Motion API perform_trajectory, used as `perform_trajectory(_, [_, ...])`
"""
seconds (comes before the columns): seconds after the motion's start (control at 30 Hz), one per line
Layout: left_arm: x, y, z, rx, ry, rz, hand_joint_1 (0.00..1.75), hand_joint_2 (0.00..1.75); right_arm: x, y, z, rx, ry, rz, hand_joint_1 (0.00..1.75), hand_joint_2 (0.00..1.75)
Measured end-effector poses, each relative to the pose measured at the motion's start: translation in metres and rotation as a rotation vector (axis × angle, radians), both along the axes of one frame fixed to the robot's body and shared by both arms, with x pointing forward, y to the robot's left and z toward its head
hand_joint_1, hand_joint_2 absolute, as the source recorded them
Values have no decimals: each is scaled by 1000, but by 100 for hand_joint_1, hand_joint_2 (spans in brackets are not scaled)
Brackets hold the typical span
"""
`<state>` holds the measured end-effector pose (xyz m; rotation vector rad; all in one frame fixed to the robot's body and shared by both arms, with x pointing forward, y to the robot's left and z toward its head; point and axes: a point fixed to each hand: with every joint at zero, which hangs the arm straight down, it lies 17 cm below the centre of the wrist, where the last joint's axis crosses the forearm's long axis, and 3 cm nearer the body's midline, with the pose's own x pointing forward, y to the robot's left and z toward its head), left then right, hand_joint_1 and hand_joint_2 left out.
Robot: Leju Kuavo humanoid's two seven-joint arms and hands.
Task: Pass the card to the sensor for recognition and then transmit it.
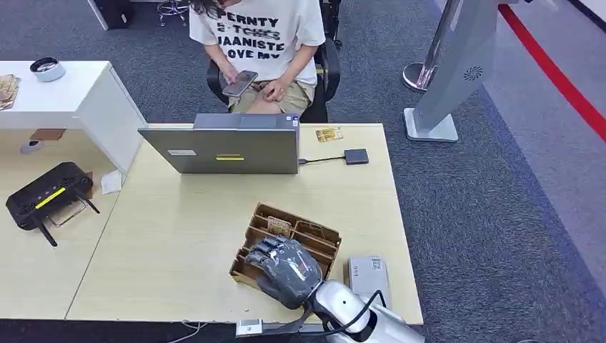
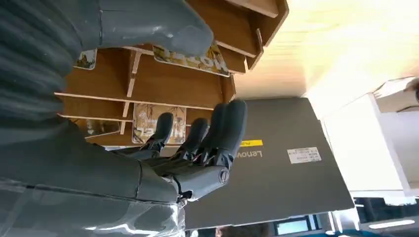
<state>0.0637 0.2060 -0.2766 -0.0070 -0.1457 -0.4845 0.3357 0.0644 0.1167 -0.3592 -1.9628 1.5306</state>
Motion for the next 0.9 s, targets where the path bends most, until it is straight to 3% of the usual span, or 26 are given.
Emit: perform_trajectory(0.9, [0, 0, 0, 0, -2, -9, 0, 0, 16, -7, -18, -26, 52, -65, 84, 175])
